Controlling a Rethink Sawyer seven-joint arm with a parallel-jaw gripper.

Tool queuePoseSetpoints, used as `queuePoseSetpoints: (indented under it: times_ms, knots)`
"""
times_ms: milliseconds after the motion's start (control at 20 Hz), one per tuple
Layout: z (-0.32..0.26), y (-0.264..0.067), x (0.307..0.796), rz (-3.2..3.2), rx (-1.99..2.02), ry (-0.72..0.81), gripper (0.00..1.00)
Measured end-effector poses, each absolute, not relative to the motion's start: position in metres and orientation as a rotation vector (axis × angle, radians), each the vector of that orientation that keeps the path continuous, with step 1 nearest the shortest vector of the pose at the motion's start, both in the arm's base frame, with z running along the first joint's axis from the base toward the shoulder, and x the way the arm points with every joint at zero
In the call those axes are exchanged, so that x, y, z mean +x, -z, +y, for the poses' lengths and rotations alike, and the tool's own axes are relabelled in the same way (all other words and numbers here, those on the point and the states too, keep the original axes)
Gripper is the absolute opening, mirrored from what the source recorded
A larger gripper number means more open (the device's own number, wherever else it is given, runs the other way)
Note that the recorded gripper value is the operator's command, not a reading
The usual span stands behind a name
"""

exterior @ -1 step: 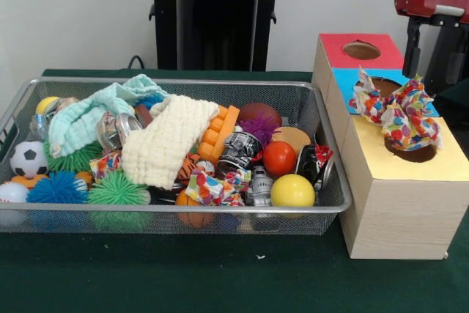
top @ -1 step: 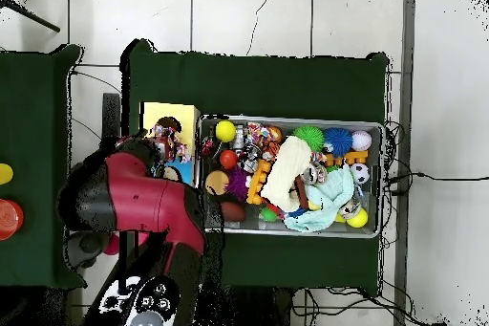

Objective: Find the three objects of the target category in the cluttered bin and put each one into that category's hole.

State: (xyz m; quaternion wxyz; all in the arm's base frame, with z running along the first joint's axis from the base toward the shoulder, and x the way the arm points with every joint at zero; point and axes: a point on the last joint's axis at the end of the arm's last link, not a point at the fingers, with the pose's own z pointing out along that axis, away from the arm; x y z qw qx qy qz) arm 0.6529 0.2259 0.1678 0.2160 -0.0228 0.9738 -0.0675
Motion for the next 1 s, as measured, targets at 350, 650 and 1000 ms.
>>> queuePoseSetpoints:
  times_ms: [350, 650, 1000]
  knots:
    - [0.221, -0.183, 0.663, 2.697, -0.057, 0.196, 1.0]
    - [0.22, -0.187, 0.666, 2.686, -0.056, 0.198, 1.0]
    - [0.22, -0.188, 0.667, 2.685, -0.056, 0.198, 1.0]
